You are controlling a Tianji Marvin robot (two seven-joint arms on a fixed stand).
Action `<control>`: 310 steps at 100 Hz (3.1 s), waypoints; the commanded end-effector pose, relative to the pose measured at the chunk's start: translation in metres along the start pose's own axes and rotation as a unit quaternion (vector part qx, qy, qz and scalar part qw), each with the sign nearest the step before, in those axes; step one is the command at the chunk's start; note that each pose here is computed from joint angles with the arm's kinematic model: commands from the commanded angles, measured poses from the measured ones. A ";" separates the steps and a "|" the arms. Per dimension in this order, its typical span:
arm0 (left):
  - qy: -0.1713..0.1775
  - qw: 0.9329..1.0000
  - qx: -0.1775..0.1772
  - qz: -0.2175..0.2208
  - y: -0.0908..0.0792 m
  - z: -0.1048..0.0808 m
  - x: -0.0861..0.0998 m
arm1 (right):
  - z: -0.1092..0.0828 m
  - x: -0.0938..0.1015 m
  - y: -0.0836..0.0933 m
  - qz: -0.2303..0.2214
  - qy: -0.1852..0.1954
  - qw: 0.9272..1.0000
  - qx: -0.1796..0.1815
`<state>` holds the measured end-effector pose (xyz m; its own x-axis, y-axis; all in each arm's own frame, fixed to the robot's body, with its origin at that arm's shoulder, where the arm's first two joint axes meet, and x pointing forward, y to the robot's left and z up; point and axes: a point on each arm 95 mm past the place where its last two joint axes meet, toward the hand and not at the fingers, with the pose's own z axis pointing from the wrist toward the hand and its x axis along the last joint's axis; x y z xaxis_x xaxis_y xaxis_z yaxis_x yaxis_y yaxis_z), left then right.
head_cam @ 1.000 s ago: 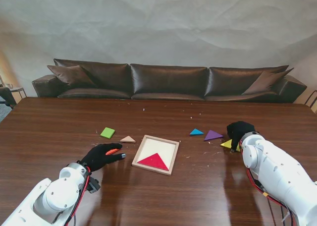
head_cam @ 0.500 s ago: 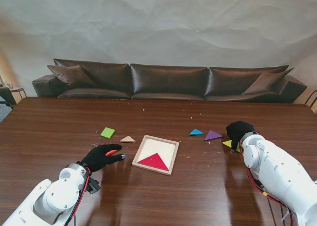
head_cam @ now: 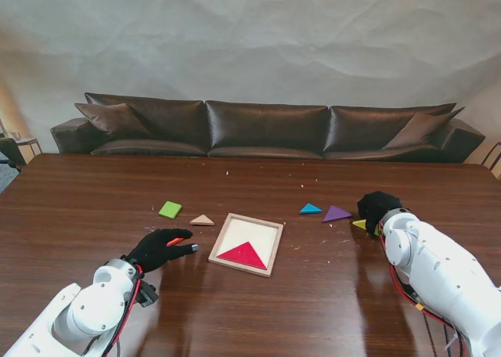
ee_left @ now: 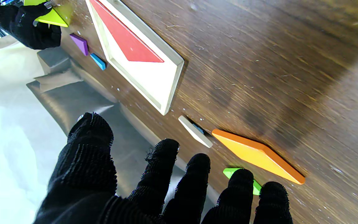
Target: Assemble the tangram pieces into a square
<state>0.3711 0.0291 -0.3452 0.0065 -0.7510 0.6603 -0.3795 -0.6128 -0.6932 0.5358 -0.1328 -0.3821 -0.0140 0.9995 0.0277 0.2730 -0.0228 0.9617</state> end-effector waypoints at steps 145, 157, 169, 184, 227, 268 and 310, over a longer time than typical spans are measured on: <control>0.012 1.000 -0.010 -0.002 -0.005 0.007 0.000 | -0.056 0.188 0.041 -0.082 0.332 0.938 -0.056; 0.012 1.000 -0.010 -0.001 -0.006 0.008 0.000 | -0.059 0.209 0.040 -0.085 0.364 0.925 -0.063; 0.013 1.000 -0.008 -0.001 -0.006 0.007 0.000 | -0.062 0.226 0.039 -0.091 0.391 0.913 -0.068; 0.013 1.000 -0.007 -0.001 -0.007 0.007 -0.001 | -0.061 0.242 0.037 -0.100 0.416 0.901 -0.069; 0.012 1.000 -0.008 0.000 -0.009 0.006 -0.001 | -0.048 0.260 0.026 -0.131 0.455 0.878 -0.066; 0.011 1.000 -0.011 0.002 -0.010 0.006 -0.001 | -0.040 0.277 0.012 -0.154 0.487 0.856 -0.078; 0.008 1.000 -0.011 -0.002 -0.008 0.005 -0.001 | -0.035 0.276 0.006 -0.165 0.494 0.851 -0.067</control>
<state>0.3810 0.0363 -0.3413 -0.0077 -0.7477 0.6640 -0.3828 -0.6112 -0.6927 0.4984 0.1438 -0.3587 -0.8857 0.4552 -0.0909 -0.0175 0.1628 0.9865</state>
